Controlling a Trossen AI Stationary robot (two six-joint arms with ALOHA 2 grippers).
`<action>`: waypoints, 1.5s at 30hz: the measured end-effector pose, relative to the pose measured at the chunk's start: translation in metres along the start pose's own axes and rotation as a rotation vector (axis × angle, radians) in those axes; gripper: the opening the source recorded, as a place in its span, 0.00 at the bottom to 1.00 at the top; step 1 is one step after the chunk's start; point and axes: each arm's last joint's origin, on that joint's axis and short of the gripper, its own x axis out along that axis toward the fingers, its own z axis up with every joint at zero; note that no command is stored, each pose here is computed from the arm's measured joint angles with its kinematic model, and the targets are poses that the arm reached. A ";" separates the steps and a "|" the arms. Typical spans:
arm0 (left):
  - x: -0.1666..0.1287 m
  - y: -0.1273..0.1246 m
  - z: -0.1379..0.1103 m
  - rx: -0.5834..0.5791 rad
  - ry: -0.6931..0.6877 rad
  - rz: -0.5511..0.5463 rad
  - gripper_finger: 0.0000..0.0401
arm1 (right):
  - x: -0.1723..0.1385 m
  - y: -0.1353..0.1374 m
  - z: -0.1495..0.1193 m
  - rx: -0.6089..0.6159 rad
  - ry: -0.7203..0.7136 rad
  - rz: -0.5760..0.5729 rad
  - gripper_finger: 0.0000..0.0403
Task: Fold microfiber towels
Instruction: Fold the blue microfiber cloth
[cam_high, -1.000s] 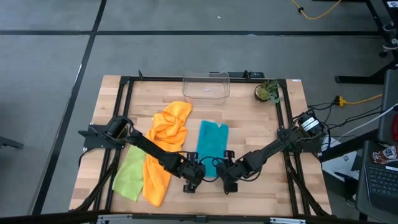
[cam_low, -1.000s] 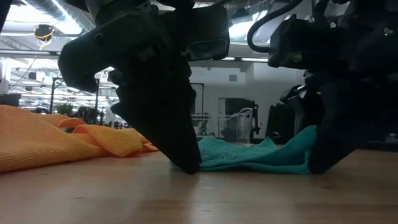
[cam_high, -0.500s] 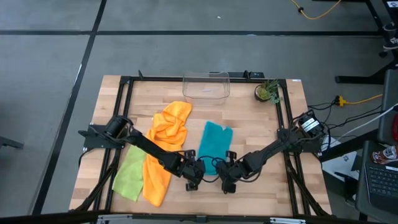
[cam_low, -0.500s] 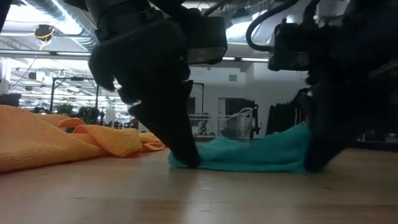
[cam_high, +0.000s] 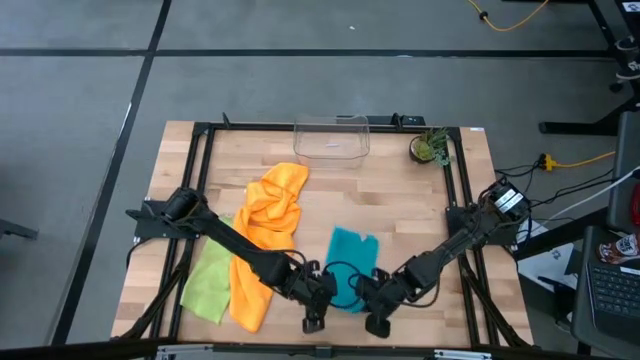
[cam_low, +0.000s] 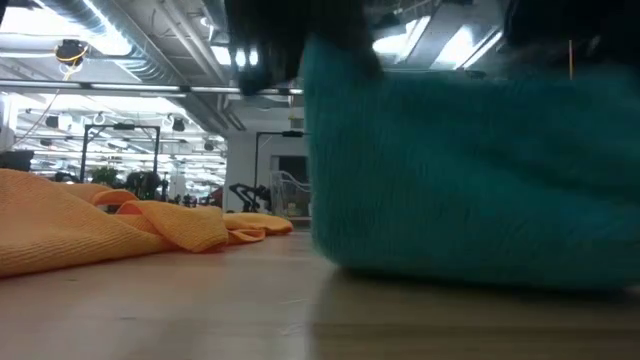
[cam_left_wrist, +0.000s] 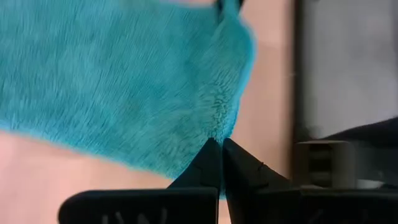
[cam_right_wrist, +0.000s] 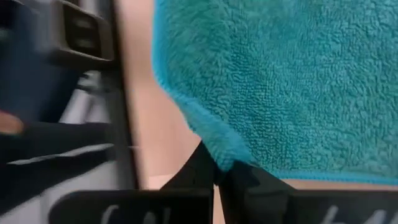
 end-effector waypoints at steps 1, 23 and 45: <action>-0.003 -0.005 0.002 -0.010 -0.008 -0.015 0.00 | 0.000 0.005 -0.002 0.014 -0.010 0.027 0.01; -0.009 0.028 0.036 0.106 -0.101 0.164 0.00 | -0.041 -0.003 -0.011 0.156 -0.241 -0.291 0.01; 0.025 0.091 0.053 0.123 -0.022 0.323 0.02 | -0.045 -0.047 0.012 0.168 -0.205 -0.564 0.08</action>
